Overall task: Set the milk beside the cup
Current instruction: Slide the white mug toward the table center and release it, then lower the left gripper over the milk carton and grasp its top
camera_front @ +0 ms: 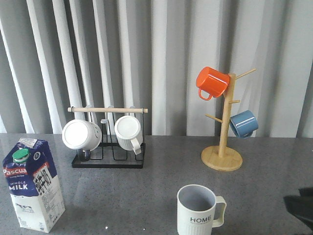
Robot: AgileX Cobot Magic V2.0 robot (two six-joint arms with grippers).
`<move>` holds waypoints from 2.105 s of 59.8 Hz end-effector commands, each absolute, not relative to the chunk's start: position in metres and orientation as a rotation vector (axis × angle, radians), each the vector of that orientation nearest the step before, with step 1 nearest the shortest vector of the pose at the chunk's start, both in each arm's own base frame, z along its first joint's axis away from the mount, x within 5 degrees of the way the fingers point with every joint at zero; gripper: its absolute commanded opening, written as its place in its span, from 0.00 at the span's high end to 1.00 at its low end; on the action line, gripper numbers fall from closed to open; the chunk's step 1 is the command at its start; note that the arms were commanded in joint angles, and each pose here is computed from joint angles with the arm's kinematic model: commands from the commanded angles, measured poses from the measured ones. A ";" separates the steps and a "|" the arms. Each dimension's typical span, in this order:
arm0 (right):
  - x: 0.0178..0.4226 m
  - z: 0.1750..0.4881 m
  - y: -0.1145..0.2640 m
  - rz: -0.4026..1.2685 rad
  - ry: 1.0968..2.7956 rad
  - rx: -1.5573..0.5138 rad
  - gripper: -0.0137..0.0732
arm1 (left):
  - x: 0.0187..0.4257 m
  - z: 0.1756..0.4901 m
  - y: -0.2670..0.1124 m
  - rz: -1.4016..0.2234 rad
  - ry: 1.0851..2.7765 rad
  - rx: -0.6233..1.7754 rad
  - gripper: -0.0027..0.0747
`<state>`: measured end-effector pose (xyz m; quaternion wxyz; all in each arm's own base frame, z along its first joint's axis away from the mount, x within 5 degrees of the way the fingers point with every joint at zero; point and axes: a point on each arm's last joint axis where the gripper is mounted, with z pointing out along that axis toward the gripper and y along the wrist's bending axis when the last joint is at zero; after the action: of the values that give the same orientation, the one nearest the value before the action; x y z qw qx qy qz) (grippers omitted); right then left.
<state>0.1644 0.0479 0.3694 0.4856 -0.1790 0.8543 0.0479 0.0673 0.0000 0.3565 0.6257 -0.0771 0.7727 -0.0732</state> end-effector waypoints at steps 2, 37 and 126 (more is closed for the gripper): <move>0.131 0.365 0.039 0.119 1.968 -0.414 0.83 | 0.069 0.370 -0.001 -0.178 1.699 -0.163 0.36; 0.088 0.271 0.027 0.117 2.047 -0.420 0.85 | 0.103 0.420 -0.015 -0.181 1.701 0.056 0.35; 0.087 0.269 0.027 0.121 2.070 -0.423 0.85 | 0.323 0.437 -0.021 0.034 2.331 0.207 0.31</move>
<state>0.0837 0.0258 0.2573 0.4567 -0.1794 0.8701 0.0464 0.3288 -0.0204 0.4158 0.3450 0.0887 0.9342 0.0201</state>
